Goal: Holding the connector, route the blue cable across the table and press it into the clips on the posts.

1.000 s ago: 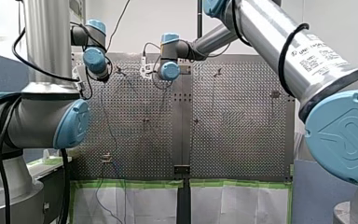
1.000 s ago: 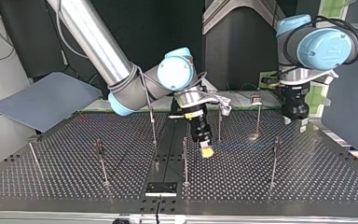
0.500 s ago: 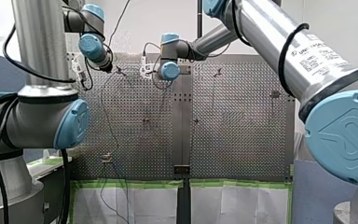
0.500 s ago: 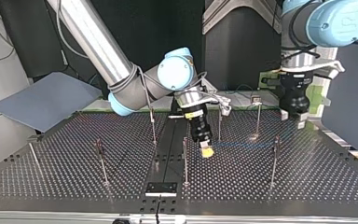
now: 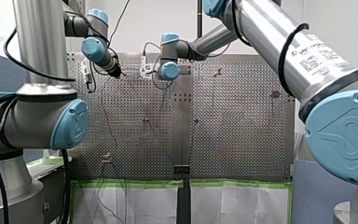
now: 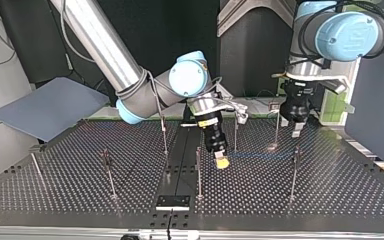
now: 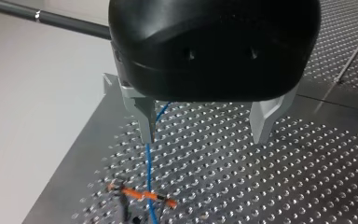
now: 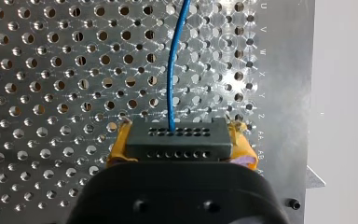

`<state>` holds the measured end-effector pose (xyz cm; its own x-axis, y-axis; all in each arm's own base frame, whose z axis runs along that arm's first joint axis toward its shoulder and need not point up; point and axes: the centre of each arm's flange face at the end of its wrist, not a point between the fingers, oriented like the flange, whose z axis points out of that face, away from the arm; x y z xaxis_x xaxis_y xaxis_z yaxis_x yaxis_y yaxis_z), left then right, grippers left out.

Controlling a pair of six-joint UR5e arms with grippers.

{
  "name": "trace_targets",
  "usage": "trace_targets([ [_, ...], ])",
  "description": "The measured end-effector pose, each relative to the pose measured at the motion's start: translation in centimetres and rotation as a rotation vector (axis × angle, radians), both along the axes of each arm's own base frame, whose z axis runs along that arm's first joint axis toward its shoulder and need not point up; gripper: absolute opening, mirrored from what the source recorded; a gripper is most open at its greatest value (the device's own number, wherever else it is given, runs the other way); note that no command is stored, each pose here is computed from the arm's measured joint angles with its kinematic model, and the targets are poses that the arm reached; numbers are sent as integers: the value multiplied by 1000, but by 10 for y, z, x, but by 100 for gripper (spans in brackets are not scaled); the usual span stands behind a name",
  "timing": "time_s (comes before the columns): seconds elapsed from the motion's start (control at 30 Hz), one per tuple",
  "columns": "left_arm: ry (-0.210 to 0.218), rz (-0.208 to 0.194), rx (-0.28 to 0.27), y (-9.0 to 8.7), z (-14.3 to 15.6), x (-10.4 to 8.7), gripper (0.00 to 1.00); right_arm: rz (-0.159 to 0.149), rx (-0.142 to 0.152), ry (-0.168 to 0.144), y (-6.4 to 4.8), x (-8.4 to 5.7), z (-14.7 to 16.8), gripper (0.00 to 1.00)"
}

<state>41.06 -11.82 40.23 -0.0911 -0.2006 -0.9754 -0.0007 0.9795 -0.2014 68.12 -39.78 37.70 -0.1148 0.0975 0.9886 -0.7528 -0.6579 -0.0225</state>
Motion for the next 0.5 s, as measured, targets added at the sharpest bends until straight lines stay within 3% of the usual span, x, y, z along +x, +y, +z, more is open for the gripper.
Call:
trace_targets([
  [0.13,-18,-20,17,-7,-1,11,100,0,0,0,0,0,0,0],
  [0.5,-128,-41,2,-21,27,30,100,2,0,-1,0,0,0,0],
])
